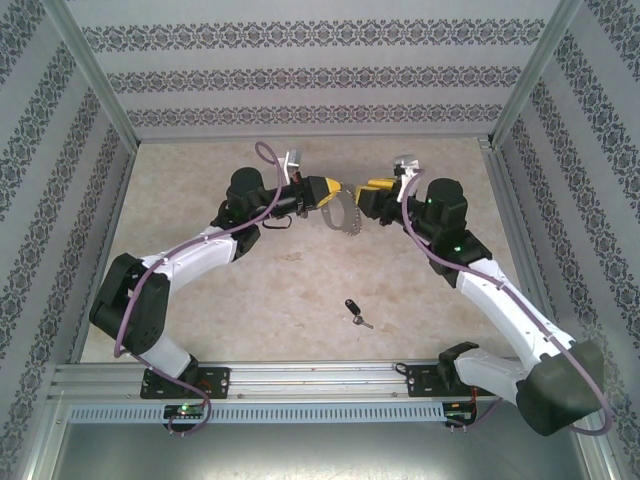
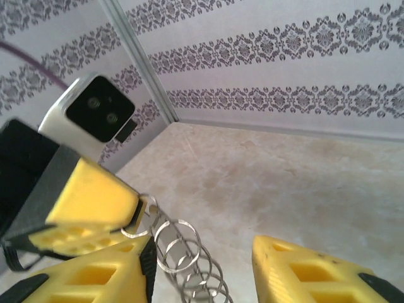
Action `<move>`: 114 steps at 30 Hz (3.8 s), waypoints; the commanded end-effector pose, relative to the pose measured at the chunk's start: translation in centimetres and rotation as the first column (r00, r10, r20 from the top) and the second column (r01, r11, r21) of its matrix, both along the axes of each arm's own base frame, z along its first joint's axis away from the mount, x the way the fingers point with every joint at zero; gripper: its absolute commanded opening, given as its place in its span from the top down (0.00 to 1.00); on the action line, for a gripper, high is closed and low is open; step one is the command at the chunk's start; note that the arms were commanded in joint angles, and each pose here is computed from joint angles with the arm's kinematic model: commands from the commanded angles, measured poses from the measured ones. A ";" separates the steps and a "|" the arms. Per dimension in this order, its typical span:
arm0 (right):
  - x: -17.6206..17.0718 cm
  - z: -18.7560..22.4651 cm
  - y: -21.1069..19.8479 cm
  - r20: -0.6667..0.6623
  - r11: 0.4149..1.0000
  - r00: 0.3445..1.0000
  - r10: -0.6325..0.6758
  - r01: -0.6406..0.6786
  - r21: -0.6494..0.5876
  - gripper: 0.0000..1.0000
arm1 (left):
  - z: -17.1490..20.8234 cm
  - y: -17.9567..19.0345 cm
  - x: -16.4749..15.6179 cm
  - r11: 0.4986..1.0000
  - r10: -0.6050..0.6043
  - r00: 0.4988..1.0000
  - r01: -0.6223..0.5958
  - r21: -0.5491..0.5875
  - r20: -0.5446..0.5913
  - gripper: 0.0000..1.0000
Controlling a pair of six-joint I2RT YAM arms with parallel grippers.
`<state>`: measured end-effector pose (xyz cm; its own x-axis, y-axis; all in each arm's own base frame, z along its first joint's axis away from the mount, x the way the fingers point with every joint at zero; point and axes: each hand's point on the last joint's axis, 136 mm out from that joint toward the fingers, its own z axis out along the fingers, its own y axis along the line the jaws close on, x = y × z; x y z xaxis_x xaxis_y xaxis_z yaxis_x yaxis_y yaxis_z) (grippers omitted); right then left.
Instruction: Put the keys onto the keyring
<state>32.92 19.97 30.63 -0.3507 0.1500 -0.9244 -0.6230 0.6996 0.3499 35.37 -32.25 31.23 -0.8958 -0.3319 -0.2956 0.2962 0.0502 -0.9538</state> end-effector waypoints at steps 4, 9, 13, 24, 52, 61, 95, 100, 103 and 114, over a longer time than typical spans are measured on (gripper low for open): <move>-2.1 -1.5 0.7 0.137 0.980 0.986 0.093 -0.066 -0.187 0.54 | -0.7 -0.3 -0.4 0.999 -0.037 0.983 0.042 0.023 -0.181 1.00; -3.1 -2.9 2.5 0.165 0.940 0.974 0.154 -0.094 -0.327 0.54 | -1.4 -0.3 -0.5 0.998 -0.029 0.962 0.043 0.046 -0.270 1.00; -3.3 -3.8 3.6 0.173 0.904 0.969 0.174 -0.087 -0.419 0.54 | -1.3 0.0 -0.8 0.994 -0.018 0.960 0.046 0.096 -0.280 1.00; -3.6 -4.6 4.4 0.398 0.756 0.904 0.158 0.149 -0.638 0.67 | -0.8 0.2 -1.9 0.984 -0.038 0.966 0.081 0.161 -0.254 1.00; -2.8 -3.3 4.9 0.526 0.752 0.836 0.158 0.243 -0.613 0.70 | -2.1 0.0 -2.1 0.970 -0.057 0.961 0.117 0.212 -0.270 1.00; -3.5 -1.9 3.8 0.545 0.775 0.829 0.124 0.262 -0.575 0.67 | -2.2 -0.1 -2.1 0.970 -0.061 0.960 0.121 0.209 -0.272 1.00; -1.4 -1.9 5.5 0.523 0.778 0.838 0.157 0.221 -0.588 0.85 | -2.4 -0.3 -2.9 0.966 -0.084 0.957 0.147 0.214 -0.277 1.00; -1.4 -1.7 5.9 0.518 0.779 0.838 0.172 0.206 -0.592 1.00 | -2.4 -0.5 -3.1 0.964 -0.094 0.956 0.157 0.215 -0.278 1.00; -1.3 -1.6 6.0 0.515 0.782 0.840 0.173 0.201 -0.591 1.00 | -2.4 -0.5 -3.1 0.964 -0.093 0.957 0.156 0.216 -0.277 1.00; -1.2 -0.7 4.5 0.445 0.871 0.888 0.114 0.126 -0.475 1.00 | -1.2 -0.4 -2.0 0.980 -0.052 0.970 0.095 0.175 -0.236 0.87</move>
